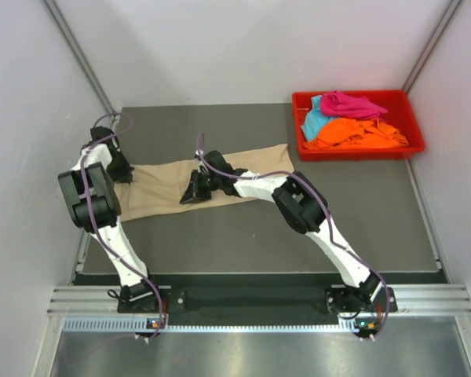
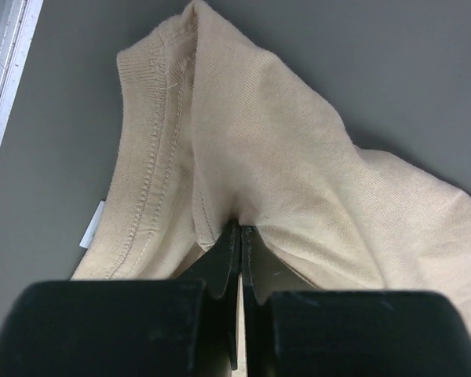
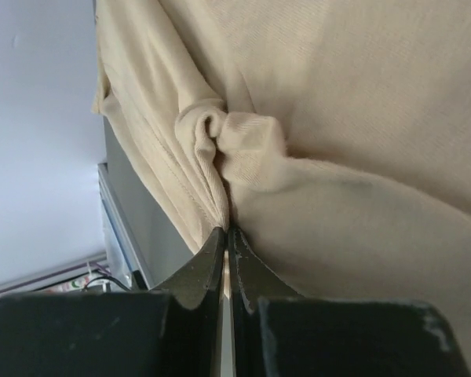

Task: Fold and stack the t-shirts
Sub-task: Fold the tshirt

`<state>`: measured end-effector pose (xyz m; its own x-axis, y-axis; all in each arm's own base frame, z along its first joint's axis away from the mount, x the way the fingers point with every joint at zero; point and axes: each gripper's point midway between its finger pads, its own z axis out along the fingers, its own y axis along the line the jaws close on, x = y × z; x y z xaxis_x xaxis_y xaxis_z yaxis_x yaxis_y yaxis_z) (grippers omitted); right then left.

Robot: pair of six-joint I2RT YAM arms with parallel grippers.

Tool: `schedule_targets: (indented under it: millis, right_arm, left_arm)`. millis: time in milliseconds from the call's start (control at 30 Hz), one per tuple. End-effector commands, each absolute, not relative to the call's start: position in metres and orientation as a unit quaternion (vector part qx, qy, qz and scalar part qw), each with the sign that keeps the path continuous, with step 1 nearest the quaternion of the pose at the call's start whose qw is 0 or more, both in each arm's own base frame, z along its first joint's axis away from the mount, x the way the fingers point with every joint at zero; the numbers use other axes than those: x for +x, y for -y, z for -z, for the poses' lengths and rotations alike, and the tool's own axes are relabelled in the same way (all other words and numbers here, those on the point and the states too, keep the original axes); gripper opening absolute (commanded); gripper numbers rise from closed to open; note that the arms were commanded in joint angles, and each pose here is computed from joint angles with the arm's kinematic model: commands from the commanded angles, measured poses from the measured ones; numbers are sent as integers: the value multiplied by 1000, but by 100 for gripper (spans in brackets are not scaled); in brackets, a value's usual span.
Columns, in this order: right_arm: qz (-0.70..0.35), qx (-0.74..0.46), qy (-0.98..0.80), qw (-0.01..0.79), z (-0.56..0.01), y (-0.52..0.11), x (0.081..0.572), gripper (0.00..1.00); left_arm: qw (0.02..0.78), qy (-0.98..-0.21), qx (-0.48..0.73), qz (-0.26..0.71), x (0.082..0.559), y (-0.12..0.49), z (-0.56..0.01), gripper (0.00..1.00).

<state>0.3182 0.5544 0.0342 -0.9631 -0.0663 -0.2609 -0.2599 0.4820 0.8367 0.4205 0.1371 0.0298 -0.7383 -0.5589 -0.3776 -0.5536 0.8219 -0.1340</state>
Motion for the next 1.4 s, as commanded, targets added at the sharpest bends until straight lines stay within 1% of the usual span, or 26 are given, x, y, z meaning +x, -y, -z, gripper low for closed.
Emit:
schedule_targets:
  millis: [0,33,67,100,200,267,333,367,567,767,833,967,1000,1067,1133,1233,1267,1300,1333,1367]
  right_arm:
    - [-529,-128,-829,128,-81,-561,311,0]
    - [-530,-130,-829,127,-78,-562,311,1]
    - [-529,-130,-829,129,-77,-561,313,7]
    - [-531,-132,-826,137,-80,-561,317,26]
    - [-528,-130,-823,163,-90,-558,335,38]
    - [-533,-127,-818,173,-98,-558,346,39]
    - [-534,-121,-818,177,-97,-557,355,40]
    - [-540,-122,-812,182,-104,-560,359,40]
    - [-559,-111,-801,183,-106,-573,368,38]
    - [-555,-105,-807,173,-90,-577,371,35]
    - [-552,-103,-810,170,-85,-578,371,35]
    - [-547,-107,-813,172,-79,-579,372,35]
    - [-542,-104,-817,166,-71,-578,372,35]
    - [-539,-106,-819,166,-66,-578,373,35]
    - [-528,-103,-826,168,-57,-575,378,36]
    - [-515,-99,-831,188,-67,-563,398,40]
    - [-512,-104,-830,195,-73,-559,404,42]
    - [-503,-98,-835,199,-84,-549,412,49]
    - [-498,-101,-836,208,-96,-542,417,53]
    - [-485,-111,-839,223,-102,-530,424,57]
  left_arm:
    - [210,-926,-314,-18,424,-155,-28,0]
    - [210,-926,-313,-16,425,-154,-28,0]
    - [210,-926,-314,-15,424,-154,-28,0]
    - [210,-926,-313,-14,424,-153,-30,0]
    - [210,-925,-316,-13,423,-152,-34,5]
    - [214,-924,-318,-10,422,-151,-37,14]
    - [217,-922,-320,-11,420,-150,-42,19]
    - [217,-921,-324,-11,418,-149,-44,20]
    - [228,-912,-341,-18,407,-147,-62,25]
    - [237,-901,-364,-24,392,-144,-77,25]
    - [249,-892,-375,-40,388,-149,-89,29]
    - [262,-879,-398,-17,386,-139,-101,32]
    - [265,-876,-403,-10,386,-136,-104,32]
    - [262,-874,-410,4,383,-127,-102,36]
    - [261,-871,-416,3,379,-125,-102,37]
    - [260,-871,-416,-1,366,-121,-101,38]
    - [259,-870,-419,-5,354,-119,-100,42]
    - [263,-869,-420,-6,350,-118,-101,44]
    - [263,-866,-425,-6,345,-118,-99,45]
    - [260,-865,-428,-10,333,-115,-96,47]
